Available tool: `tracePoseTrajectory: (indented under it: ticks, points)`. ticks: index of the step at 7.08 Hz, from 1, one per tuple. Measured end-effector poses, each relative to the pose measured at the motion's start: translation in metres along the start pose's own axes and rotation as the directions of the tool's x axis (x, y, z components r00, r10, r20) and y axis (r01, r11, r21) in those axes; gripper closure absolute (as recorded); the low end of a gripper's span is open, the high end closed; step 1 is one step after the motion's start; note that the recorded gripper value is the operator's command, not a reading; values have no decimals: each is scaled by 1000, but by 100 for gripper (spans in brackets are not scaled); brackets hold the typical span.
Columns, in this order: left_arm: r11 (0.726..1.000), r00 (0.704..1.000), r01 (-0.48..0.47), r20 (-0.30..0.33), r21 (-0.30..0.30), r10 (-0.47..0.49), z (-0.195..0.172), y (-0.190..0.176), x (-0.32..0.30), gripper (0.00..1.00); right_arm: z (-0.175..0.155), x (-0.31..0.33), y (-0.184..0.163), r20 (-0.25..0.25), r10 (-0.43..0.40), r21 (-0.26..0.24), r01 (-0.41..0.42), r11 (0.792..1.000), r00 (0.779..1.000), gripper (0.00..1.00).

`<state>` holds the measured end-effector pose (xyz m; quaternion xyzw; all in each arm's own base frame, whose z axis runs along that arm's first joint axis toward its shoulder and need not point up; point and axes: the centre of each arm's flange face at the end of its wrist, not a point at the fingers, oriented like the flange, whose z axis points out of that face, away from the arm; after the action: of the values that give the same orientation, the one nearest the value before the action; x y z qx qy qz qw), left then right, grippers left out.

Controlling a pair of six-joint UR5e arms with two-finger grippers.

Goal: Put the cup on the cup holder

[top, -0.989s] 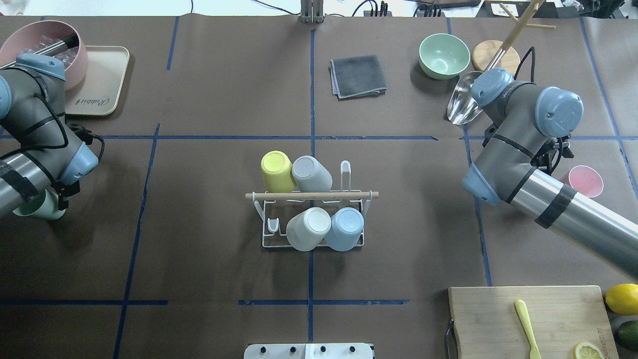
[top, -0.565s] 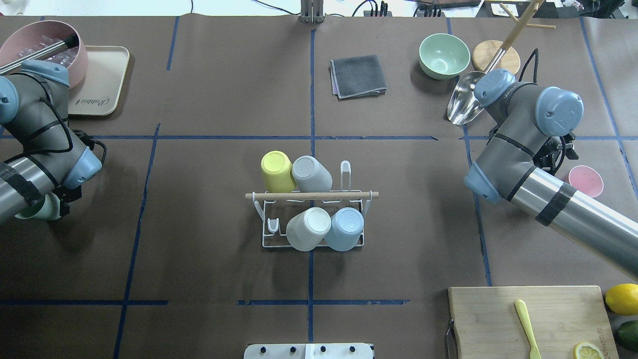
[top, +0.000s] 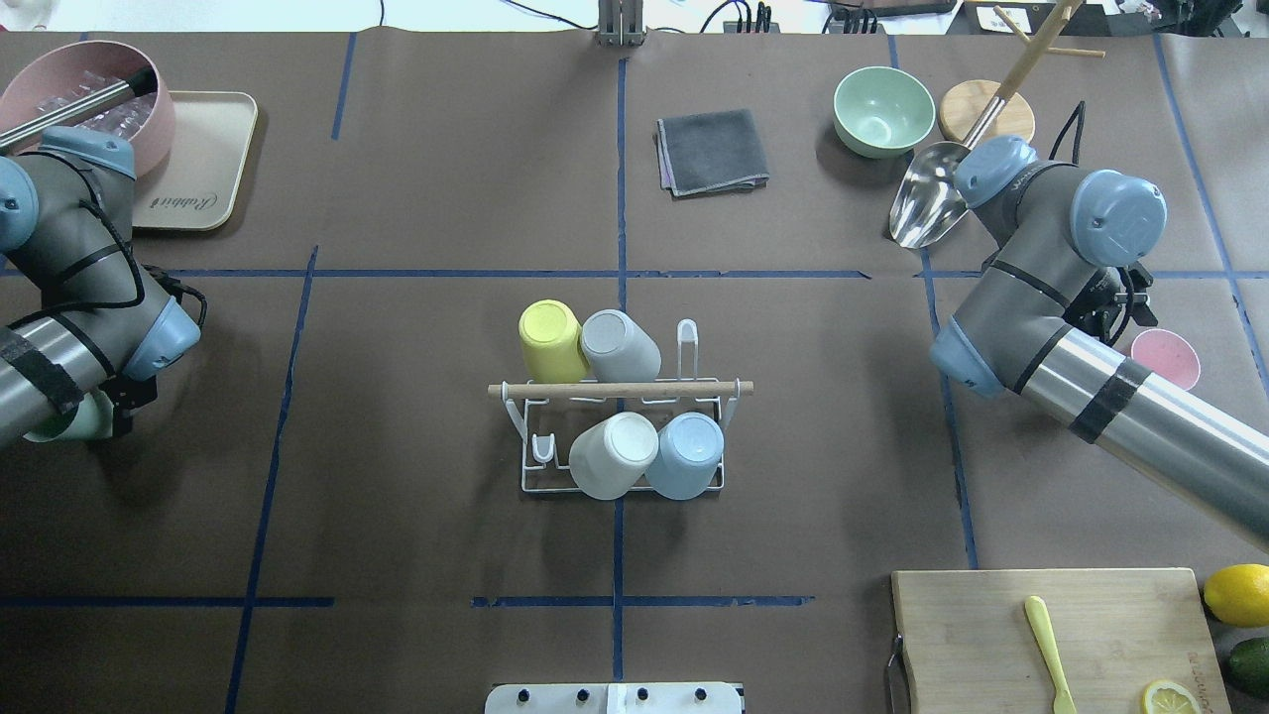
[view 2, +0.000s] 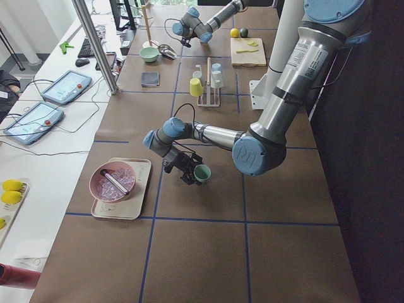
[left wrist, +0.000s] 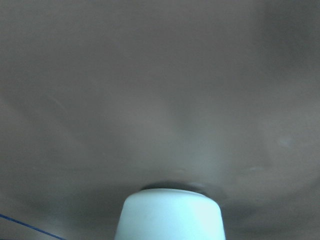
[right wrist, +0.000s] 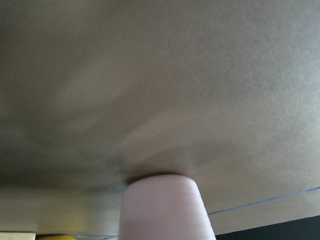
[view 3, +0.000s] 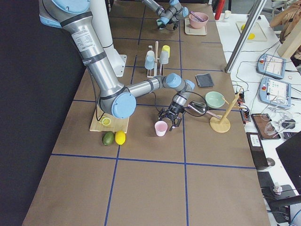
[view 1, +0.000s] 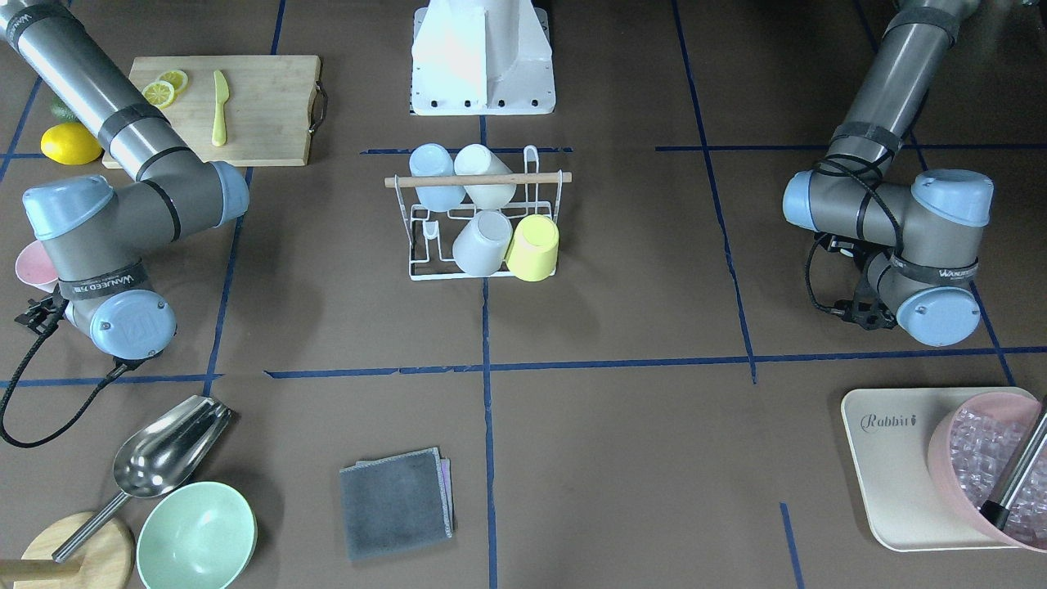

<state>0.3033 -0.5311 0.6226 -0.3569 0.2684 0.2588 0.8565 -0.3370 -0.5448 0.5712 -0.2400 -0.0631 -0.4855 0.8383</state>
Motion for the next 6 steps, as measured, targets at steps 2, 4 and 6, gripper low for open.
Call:
tracePoseTrajectory:
  ticks: [2,4,6]
  points:
    - [1000,1000,-1,1,-2,1,1,0,-1,59,8,1,-1,23,2,-12,-2,1000,1000,0]
    - [1000,1000,-5,-1,-3,5,-1,3,1,94,13,1,-2,29,2,-22,-2,1000,1000,0]
    - [1000,1000,-4,-4,-6,4,-6,9,5,96,24,0,-2,33,1,-39,0,999,999,0]
